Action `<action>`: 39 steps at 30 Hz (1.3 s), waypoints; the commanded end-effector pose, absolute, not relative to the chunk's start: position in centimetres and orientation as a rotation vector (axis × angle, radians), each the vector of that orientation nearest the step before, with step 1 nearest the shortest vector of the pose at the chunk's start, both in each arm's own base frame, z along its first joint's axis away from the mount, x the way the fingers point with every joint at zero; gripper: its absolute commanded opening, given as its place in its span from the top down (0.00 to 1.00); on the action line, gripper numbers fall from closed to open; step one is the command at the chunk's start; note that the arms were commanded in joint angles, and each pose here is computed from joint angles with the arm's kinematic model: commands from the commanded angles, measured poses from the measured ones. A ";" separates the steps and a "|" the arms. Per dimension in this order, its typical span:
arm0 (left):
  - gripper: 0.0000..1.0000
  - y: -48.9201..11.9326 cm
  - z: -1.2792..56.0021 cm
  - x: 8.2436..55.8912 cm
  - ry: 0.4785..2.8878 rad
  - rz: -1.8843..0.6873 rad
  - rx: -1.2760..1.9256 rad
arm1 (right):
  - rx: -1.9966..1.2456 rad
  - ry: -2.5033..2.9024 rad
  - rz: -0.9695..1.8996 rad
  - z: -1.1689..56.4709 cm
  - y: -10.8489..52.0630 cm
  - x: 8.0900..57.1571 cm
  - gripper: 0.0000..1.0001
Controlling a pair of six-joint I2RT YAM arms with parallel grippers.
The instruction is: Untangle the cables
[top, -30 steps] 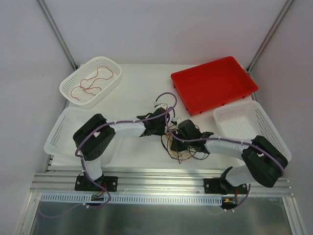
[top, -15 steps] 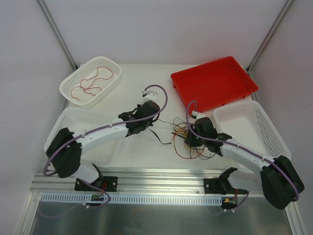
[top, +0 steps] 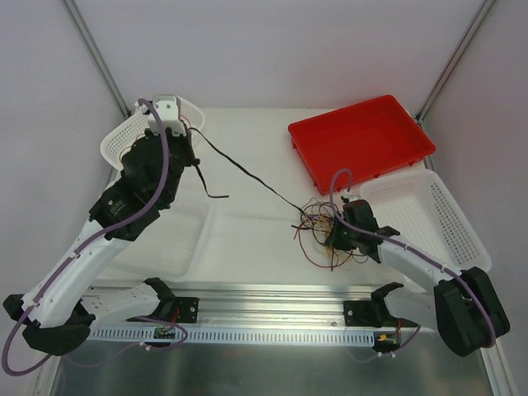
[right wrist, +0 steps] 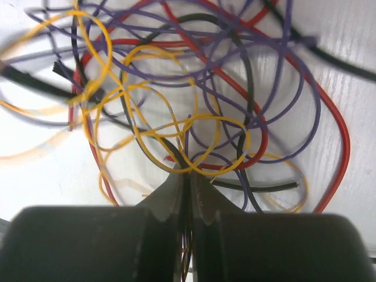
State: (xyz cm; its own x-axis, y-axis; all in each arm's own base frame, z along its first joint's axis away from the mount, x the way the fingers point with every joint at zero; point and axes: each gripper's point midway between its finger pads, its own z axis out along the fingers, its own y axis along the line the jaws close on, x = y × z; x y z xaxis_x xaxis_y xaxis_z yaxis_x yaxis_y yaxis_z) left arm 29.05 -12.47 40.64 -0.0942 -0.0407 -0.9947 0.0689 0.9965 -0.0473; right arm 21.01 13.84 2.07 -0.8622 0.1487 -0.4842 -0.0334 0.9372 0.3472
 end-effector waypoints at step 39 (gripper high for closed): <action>1.00 7.2 23.3 25.2 2.037 0.554 -0.462 | -0.007 2.645 0.513 1.9 15.4 20.8 0.90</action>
